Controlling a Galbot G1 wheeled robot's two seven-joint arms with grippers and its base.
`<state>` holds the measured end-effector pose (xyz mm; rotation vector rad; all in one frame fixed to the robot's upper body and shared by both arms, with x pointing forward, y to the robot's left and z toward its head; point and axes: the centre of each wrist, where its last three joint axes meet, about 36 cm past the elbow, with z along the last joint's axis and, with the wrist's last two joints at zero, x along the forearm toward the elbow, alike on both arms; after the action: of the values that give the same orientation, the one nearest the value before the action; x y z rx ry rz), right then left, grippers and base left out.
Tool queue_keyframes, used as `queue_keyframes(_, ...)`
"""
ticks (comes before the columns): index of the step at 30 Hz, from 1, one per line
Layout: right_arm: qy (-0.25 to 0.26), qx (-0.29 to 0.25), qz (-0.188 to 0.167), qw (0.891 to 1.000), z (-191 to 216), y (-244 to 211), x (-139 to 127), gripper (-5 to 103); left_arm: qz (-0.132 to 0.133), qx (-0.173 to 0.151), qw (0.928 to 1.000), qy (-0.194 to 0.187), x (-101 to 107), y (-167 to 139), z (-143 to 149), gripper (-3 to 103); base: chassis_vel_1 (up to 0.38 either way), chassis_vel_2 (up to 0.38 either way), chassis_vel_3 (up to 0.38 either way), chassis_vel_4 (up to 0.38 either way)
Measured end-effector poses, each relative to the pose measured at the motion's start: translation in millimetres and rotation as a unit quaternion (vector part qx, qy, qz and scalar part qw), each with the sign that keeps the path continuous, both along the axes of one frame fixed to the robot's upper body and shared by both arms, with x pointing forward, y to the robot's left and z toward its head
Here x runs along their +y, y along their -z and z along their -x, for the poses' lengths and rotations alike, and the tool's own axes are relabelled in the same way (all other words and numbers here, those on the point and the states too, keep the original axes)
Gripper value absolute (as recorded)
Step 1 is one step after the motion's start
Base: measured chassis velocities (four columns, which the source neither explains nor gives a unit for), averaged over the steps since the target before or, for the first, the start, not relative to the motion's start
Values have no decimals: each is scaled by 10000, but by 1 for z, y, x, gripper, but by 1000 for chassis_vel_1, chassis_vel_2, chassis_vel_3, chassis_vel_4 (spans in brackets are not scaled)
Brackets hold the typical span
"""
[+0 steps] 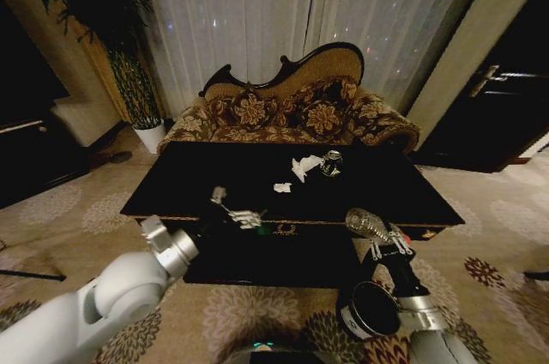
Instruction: Move to the front of the table and place the trash on the table into the trash bin.
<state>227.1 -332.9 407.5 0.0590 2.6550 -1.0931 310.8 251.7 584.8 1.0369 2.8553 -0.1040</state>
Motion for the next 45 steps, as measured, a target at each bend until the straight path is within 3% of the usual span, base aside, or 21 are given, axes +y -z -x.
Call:
queue_keyframes(8,345,222,-472,9980,13,-1,-11,25,100,-361,9954,-884,41,14,-2,100,0,0,0,0)
queue_keyframes(13,704,511,-1109,9900,22,18,-24,25,392,-596,9848,-1585,69,16,-5,100,0,0,0,0)
queue_keyframes(14,704,511,-1109,9900,22,18,-24,25,392,-596,9848,-1585,69,16,-5,100,0,0,0,0)
queue_keyframes(18,989,957,-1951,9711,29,51,-27,25,679,-651,9739,-2065,84,27,-3,100,0,0,0,0)
queue_keyframes(24,959,1324,-2541,9533,23,85,-24,25,865,-638,9628,-2480,100,45,4,100,0,0,0,0)
queue_keyframes(29,926,1503,-2909,9403,2,114,-18,25,912,-588,9600,-2582,102,50,7,100,0,0,0,0)
queue_keyframes(45,1545,2076,-2922,9207,-14,233,-69,25,839,-562,9668,-2349,89,42,2,100,0,0,0,0)
